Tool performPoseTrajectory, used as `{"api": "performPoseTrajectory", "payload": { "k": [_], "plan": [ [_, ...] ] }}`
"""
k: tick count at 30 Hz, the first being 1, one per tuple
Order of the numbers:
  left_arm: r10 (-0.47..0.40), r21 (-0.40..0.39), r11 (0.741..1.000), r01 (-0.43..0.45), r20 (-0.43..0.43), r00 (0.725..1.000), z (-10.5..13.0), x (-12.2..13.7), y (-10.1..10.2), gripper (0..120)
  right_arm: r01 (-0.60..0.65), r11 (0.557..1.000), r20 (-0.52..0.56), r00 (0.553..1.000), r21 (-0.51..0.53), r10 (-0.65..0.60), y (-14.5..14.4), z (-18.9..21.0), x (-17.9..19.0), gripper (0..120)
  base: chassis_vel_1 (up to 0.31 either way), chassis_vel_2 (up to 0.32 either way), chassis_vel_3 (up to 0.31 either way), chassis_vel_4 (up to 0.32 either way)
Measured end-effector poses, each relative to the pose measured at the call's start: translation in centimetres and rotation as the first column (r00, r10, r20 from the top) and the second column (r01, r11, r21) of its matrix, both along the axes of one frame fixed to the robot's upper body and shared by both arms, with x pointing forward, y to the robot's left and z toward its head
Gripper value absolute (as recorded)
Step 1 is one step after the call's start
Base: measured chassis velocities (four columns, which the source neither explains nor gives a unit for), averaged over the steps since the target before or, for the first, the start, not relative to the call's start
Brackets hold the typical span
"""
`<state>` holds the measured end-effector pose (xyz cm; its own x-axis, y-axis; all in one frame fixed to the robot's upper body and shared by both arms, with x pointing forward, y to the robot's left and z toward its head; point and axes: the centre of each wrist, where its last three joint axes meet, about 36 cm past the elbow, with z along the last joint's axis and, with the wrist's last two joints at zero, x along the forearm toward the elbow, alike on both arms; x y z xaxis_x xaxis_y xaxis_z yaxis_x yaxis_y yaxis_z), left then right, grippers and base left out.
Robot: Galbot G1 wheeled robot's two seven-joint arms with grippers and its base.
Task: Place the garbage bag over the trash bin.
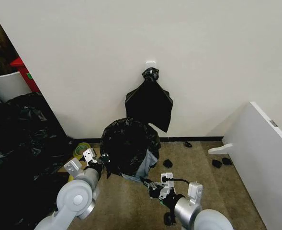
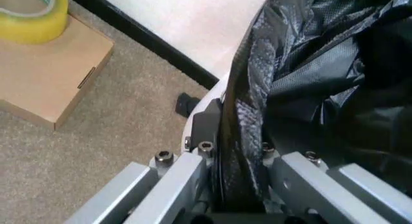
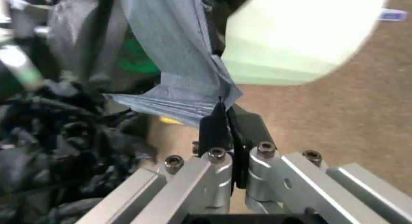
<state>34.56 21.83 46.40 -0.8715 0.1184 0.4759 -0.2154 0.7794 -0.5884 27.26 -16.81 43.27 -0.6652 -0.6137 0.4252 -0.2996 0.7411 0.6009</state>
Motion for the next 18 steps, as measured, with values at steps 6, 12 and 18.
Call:
{"api": "performPoseTrajectory", "payload": {
  "k": [6, 12, 18],
  "plan": [
    [-0.019, 0.008, 1.000, 0.020, -0.027, 0.999, 0.3, -0.3, 0.3, 0, 0.067, 0.997, -0.005, 0.998, -0.048, -0.068, -1.4, -1.7, 0.9, 0, 0.000, 0.000, 0.000, 0.000],
    [-0.059, 0.009, 0.998, 0.060, -0.055, 0.997, 0.9, -0.7, 0.1, 0, 0.092, 0.993, -0.014, 0.996, -0.068, -0.093, -1.7, -2.7, 1.8, 0, 0.000, 0.000, 0.000, 0.000],
    [-0.133, 0.018, 0.991, 0.136, -0.098, 0.986, 1.7, -1.6, -0.1, 0, 0.098, 0.992, -0.029, 0.995, -0.082, -0.100, -1.6, -3.5, 2.4, 0, 0.000, 0.000, 0.000, 0.000]
  ]
}}
